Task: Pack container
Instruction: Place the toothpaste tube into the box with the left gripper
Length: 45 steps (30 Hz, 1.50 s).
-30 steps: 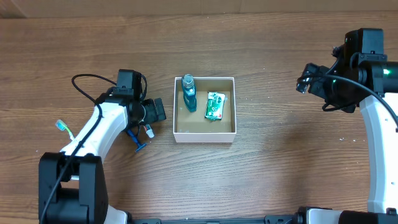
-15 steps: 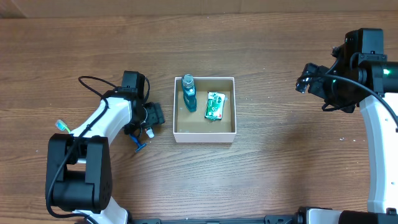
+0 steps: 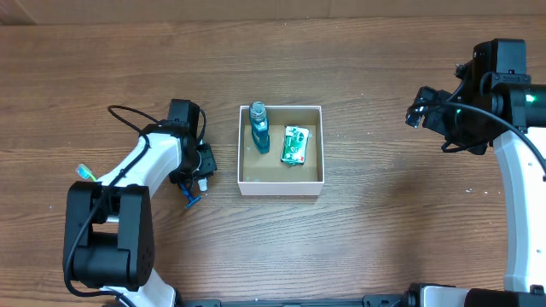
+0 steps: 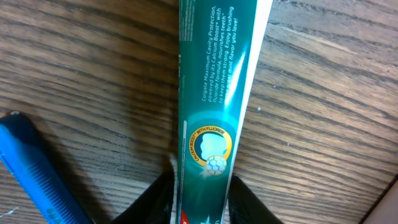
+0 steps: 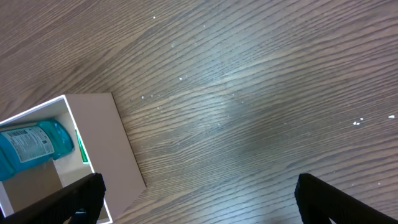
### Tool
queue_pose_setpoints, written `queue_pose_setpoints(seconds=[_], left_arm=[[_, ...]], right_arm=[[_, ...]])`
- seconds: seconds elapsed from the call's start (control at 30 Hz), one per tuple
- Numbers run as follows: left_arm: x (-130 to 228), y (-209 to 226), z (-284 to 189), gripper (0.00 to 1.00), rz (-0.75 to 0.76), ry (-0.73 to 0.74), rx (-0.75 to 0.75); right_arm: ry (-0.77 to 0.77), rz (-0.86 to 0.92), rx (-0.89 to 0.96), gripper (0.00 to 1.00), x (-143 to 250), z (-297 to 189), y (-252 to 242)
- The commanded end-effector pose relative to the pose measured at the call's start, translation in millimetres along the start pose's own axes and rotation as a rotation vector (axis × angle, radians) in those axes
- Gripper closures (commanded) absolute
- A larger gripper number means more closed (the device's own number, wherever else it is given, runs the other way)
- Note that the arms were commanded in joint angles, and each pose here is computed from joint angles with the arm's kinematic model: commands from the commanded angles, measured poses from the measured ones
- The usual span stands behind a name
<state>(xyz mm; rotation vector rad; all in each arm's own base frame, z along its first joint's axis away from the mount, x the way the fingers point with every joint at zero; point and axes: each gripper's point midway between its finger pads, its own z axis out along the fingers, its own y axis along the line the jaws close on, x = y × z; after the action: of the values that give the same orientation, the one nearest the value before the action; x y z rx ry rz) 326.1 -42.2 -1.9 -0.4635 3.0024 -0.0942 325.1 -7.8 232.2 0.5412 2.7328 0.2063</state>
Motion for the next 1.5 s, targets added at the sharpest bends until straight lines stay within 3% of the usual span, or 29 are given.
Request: queue_pose_setpoints(seconds=[0.0,0.17,0.47,0.63,0.73,0.87,1.1,1.17,1.23,1.3,1.37,1.47], left_arm=[[4,9,7,0.71,-0.006,0.016,-0.055],[-22,9,-26,0.95,-0.001,-0.089,-0.082],[-62,-25,-155,0.96,0.071,-0.360,0.041],[-38,-95,-225,0.96,0.459,-0.535,0.128],[-9,-136,-227,0.96,0.720,-0.551,0.145],[22,-171,-209,0.96,0.948,-0.514,0.141],[36,-189,-140,0.96,1.038,-0.337,0.089],[38,-188,-124,0.93,1.027,-0.293,0.073],[41,-186,-112,0.81,1.017,-0.253,0.059],[44,-182,-109,0.78,1.013,-0.229,0.048],[46,-180,-108,0.59,1.015,-0.217,0.043],[48,-177,-112,0.52,1.014,-0.204,0.037]], right_arm=[[0.001,-0.003,-0.009,0.00,1,-1,1],[0.001,-0.004,-0.009,0.00,1,-1,1],[0.000,-0.004,-0.009,0.00,1,-1,1],[-0.001,-0.004,-0.009,0.00,1,-1,1],[-0.002,-0.004,-0.010,0.00,0,-1,1],[-0.004,-0.004,-0.010,0.00,0,-1,1],[-0.004,-0.004,-0.010,0.00,0,-1,1],[-0.004,-0.005,-0.010,0.00,0,-1,1],[-0.004,-0.007,-0.010,0.00,0,-1,1],[-0.004,-0.008,-0.010,0.00,0,-1,1],[-0.004,-0.007,-0.009,0.00,0,-1,1],[-0.005,-0.008,-0.006,0.00,0,-1,0]])
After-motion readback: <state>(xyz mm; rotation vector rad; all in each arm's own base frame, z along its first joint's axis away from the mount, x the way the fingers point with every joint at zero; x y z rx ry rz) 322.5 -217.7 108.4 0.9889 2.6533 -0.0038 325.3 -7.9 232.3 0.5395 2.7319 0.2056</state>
